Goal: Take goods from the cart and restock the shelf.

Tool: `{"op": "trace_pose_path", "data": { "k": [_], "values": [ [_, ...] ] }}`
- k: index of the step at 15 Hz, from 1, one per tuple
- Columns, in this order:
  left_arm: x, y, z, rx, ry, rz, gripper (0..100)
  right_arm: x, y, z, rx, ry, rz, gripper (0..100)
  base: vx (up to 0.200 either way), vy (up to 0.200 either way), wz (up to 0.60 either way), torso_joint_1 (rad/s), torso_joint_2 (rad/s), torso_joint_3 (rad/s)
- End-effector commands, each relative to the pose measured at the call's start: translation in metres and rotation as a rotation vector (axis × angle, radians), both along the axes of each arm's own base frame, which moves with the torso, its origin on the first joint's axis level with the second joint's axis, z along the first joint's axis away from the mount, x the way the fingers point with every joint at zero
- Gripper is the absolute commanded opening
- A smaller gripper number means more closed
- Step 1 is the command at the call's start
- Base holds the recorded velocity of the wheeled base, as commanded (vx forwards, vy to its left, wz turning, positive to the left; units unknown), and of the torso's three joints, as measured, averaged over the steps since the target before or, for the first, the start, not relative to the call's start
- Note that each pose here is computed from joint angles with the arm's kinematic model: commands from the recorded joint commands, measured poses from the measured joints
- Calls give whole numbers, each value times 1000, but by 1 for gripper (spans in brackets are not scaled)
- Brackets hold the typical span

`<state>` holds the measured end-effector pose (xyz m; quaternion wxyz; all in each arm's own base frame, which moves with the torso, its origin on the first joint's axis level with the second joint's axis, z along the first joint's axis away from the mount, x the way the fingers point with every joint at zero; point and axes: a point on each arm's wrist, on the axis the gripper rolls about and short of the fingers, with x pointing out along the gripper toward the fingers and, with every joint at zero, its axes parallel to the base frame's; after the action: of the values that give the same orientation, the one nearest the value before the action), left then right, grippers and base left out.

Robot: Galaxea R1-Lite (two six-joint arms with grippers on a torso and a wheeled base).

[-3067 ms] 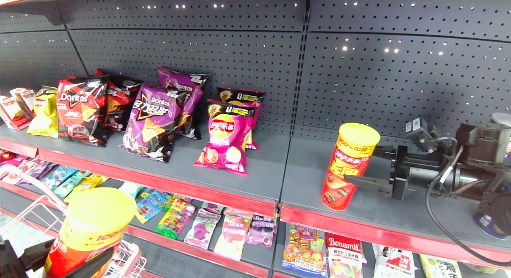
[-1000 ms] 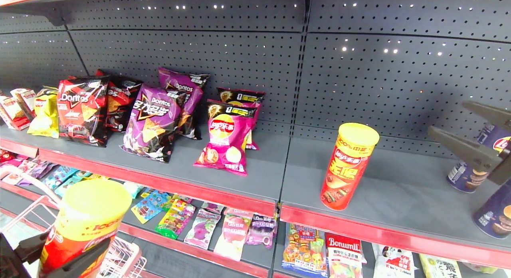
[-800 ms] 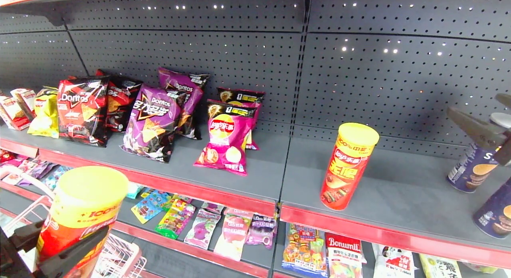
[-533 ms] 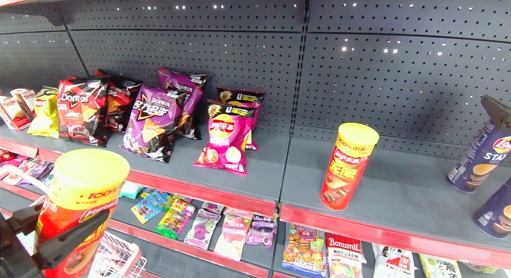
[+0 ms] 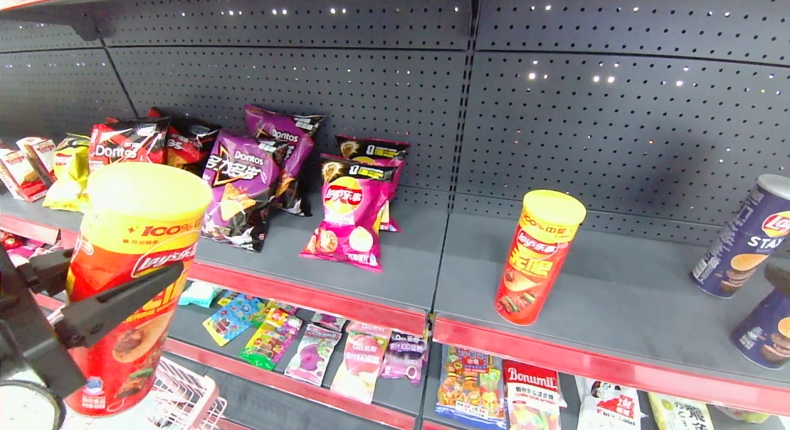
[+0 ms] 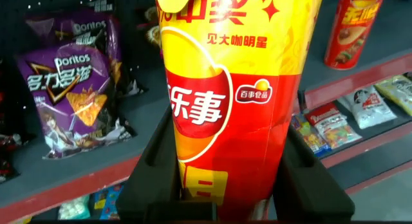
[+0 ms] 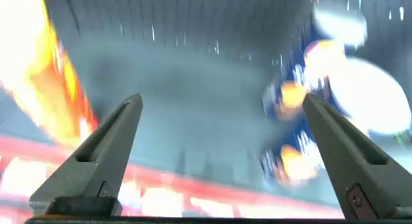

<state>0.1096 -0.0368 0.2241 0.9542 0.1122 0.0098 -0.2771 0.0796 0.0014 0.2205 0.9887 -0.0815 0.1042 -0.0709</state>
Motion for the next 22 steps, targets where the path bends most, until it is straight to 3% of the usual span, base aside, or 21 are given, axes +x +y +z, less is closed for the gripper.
{"op": "trace_pose_path", "data": {
  "k": [1,4,9,14,17,22],
  "values": [
    [25,-8,15,-24,-3,-41,0,-38,-5,-3,-33,-69,-34,100,0,0,0,0,0,0],
    [60,-18,31,-41,-75,-45,0,-38,-6,-5,-64,-58,-61,100,0,0,0,0,0,0],
    [84,-22,24,-49,-82,40,0,-37,-6,-4,-67,-54,-61,100,0,0,0,0,0,0],
    [56,-14,28,-53,-106,44,0,-27,-6,-4,-68,-24,-58,100,0,0,0,0,0,0],
    [28,-7,24,-46,-84,47,0,-22,-6,-5,-69,-8,-54,100,0,0,-600,2,2,7],
    [27,-6,23,-45,-76,54,0,-20,-6,-6,-71,3,-54,100,0,0,-600,4,-3,0]
  ]
}}
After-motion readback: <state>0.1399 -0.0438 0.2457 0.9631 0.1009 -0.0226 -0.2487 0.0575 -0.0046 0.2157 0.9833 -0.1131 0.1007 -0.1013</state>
